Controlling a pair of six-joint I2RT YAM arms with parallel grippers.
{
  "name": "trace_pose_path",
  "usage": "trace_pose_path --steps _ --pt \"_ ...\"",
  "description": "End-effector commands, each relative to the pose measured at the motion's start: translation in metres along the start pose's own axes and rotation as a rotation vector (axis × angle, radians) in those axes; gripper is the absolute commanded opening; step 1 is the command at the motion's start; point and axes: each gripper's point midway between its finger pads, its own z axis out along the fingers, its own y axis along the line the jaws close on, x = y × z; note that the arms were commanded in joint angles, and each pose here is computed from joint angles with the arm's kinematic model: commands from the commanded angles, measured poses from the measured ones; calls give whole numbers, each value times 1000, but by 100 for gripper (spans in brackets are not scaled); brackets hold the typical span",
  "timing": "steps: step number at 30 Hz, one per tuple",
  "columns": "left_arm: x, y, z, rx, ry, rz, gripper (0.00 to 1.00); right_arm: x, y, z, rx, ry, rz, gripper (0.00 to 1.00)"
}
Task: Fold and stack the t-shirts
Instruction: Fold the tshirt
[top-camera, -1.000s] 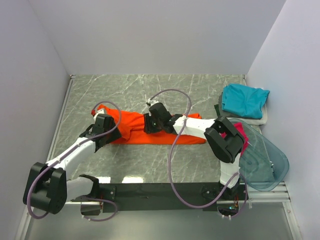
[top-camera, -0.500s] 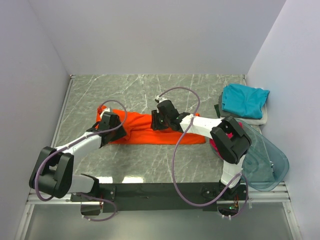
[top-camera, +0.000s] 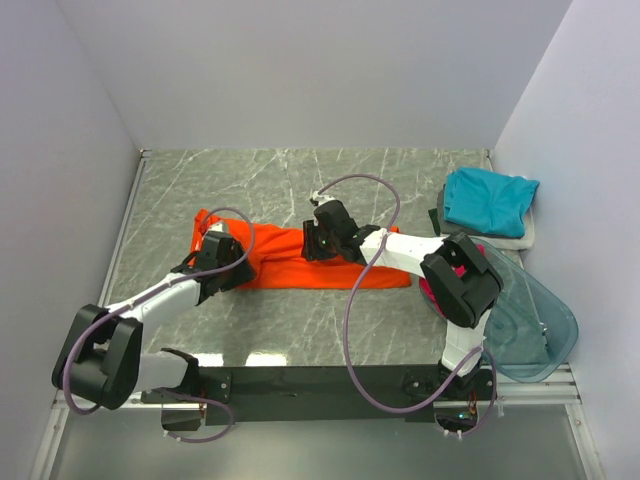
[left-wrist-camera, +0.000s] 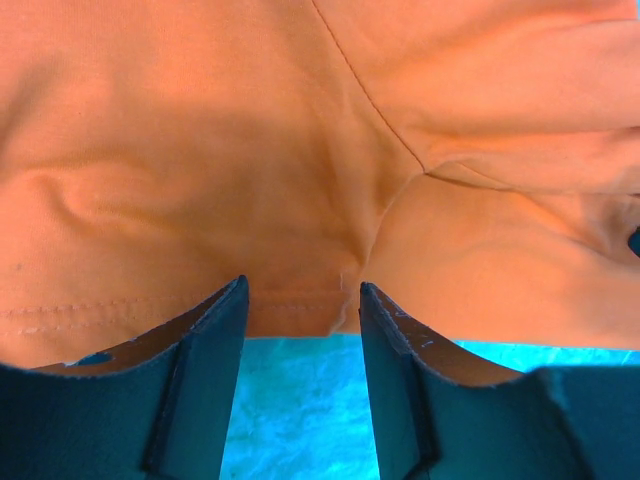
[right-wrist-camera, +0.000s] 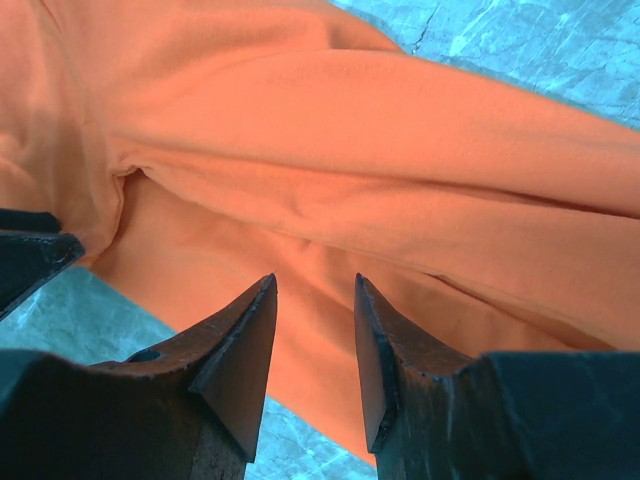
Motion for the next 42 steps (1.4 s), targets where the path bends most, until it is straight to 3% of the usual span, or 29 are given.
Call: trace_pose_path --steps 1,7,11,22,33,42 --pt "-30 -23 -15 57 -80 21 54 -24 4 -15 -11 -75 0 44" --pt "-73 -15 -19 -92 -176 -22 57 -41 -14 -35 38 -117 2 45" --pt "-74 4 1 -153 -151 -74 59 -51 -52 -49 108 -141 28 45" --pt "-81 49 44 -220 -71 -147 58 -27 -145 -75 309 -107 116 45" --pt "-143 48 98 -245 -38 -134 57 40 -151 -64 308 69 178 44" --pt "-196 44 147 -271 -21 -117 57 83 -108 -65 243 189 135 43"
